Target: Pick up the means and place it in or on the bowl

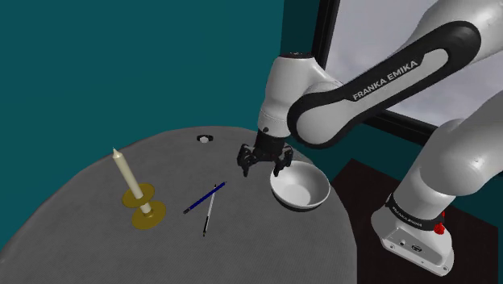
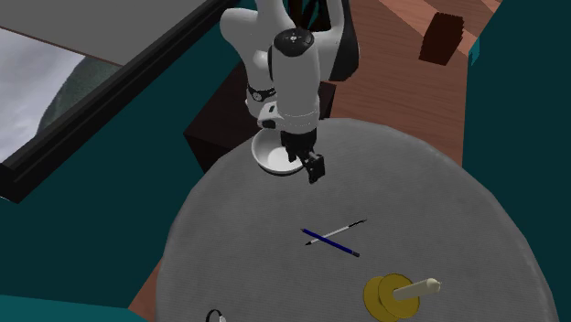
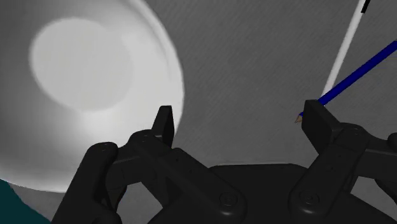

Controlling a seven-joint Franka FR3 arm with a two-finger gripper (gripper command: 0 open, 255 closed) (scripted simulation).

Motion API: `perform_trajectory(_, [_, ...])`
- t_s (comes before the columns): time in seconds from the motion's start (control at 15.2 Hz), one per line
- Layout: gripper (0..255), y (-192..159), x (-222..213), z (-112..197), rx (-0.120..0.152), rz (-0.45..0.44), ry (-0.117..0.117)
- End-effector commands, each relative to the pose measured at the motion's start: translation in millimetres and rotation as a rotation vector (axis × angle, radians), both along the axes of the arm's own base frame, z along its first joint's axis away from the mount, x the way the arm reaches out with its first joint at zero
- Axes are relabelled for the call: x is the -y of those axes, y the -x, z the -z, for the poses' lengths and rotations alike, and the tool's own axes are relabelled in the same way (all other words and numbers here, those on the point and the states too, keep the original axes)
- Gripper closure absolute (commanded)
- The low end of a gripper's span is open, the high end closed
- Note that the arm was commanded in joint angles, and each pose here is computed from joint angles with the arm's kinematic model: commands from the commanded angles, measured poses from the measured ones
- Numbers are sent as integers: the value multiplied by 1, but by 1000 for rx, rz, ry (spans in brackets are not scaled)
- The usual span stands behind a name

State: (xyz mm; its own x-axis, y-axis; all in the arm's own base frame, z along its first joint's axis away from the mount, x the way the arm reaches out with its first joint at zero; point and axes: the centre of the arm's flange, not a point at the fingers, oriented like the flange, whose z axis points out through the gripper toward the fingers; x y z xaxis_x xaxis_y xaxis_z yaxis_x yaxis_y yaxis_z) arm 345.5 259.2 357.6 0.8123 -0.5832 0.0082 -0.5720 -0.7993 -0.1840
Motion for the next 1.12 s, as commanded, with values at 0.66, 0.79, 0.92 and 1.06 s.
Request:
perform_trajectory(0.66, [0,-77,-103,63,102,212,-32])
perform_trajectory(0.79, [0,-79,-105,73,102,212,-32])
perform_trajectory(0.92, [0,-82,-106,83,102,212,-32])
perform_trajectory(1.06, [0,-84,-108,94,102,212,-32])
